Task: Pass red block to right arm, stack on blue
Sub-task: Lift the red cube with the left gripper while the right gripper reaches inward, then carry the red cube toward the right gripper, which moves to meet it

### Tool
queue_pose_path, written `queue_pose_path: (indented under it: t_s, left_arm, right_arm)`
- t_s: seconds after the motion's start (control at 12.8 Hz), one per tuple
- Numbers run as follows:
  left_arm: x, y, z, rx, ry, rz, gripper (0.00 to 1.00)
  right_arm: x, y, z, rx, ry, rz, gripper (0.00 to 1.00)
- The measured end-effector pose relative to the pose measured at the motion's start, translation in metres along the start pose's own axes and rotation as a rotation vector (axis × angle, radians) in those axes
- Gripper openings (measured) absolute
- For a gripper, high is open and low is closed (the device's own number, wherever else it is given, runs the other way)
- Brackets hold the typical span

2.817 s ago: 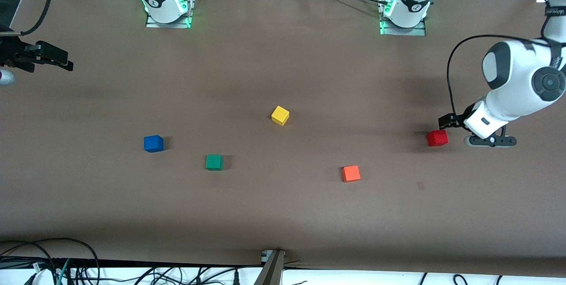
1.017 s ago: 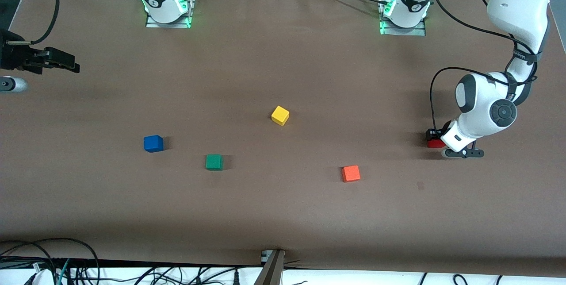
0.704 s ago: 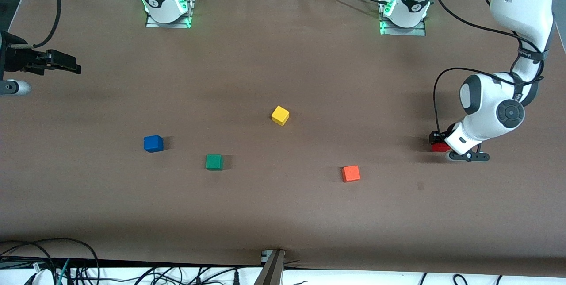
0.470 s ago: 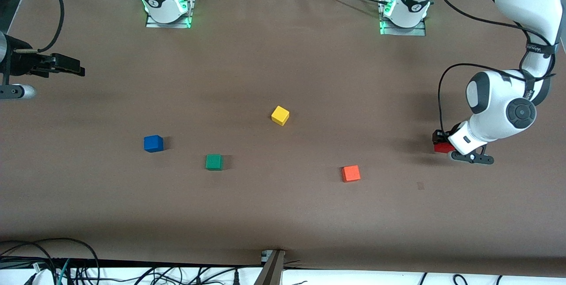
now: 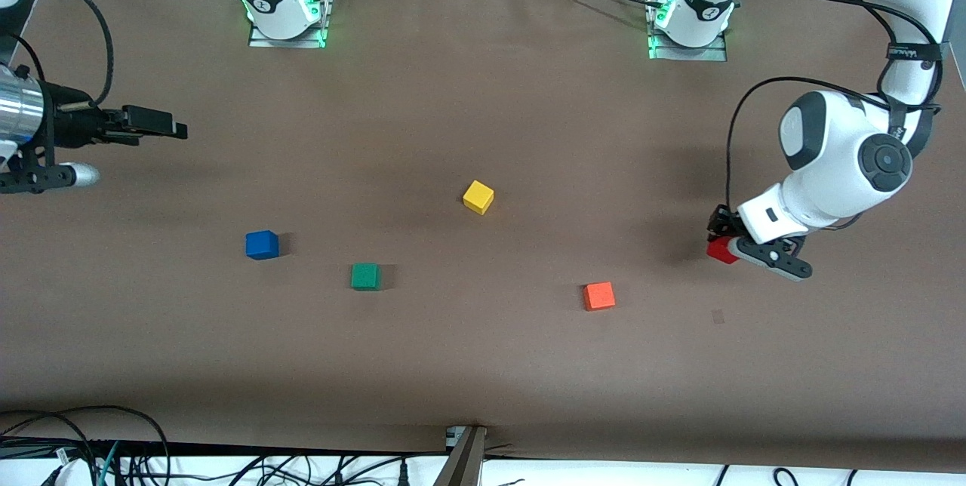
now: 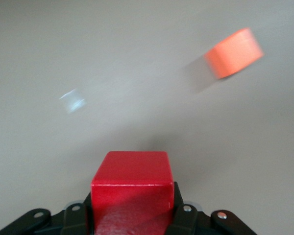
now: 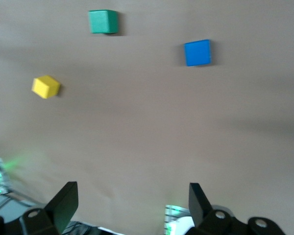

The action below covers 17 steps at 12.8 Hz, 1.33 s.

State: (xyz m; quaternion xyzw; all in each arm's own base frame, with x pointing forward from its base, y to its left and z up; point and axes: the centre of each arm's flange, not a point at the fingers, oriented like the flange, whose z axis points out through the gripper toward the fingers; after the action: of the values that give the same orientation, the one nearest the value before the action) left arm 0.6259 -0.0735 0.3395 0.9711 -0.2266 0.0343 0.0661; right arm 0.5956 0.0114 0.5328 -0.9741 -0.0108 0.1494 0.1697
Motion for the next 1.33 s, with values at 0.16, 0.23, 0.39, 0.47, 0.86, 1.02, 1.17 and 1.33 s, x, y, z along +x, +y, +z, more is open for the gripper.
queue_pose_path:
  t_s: [0.16, 0.23, 0.39, 0.47, 0.86, 1.02, 1.17, 1.33]
  left_arm:
    - [0.026, 0.046, -0.014, -0.042, 0.052, 0.129, 0.56]
    - [0.038, 0.075, -0.022, -0.09, 0.087, 0.173, 0.56]
    - [0.055, 0.126, -0.036, -0.201, 0.159, 0.252, 0.56]
    - [0.059, 0.139, -0.041, -0.26, 0.198, 0.29, 0.56]
    - [0.077, 0.17, -0.071, -0.428, 0.443, 0.562, 0.56]
    - [0.083, 0.194, -0.08, -0.468, 0.52, 0.626, 0.56]
    - [0.089, 0.207, -0.083, -0.507, 0.582, 0.644, 0.56]
    - [0.094, 0.226, -0.075, -0.518, 0.623, 0.662, 0.56]
  right_arm:
    - [0.011, 0.001, 0.013, 0.092, -0.021, 0.002, 1.0]
    - [0.016, -0.001, 0.019, 0.14, -0.032, 0.001, 1.0]
    - [0.028, -0.007, 0.034, 0.246, -0.059, -0.003, 1.0]
    - [0.035, -0.009, 0.043, 0.3, -0.074, -0.002, 1.0]
    - [0.08, -0.016, 0.108, 0.609, -0.175, 0.03, 1.0]
    - [0.097, -0.027, 0.134, 0.751, -0.213, 0.04, 1.0]
    - [0.112, -0.042, 0.162, 0.882, -0.238, 0.021, 1.0]
    - [0.125, -0.062, 0.191, 0.998, -0.26, 0.001, 1.0]
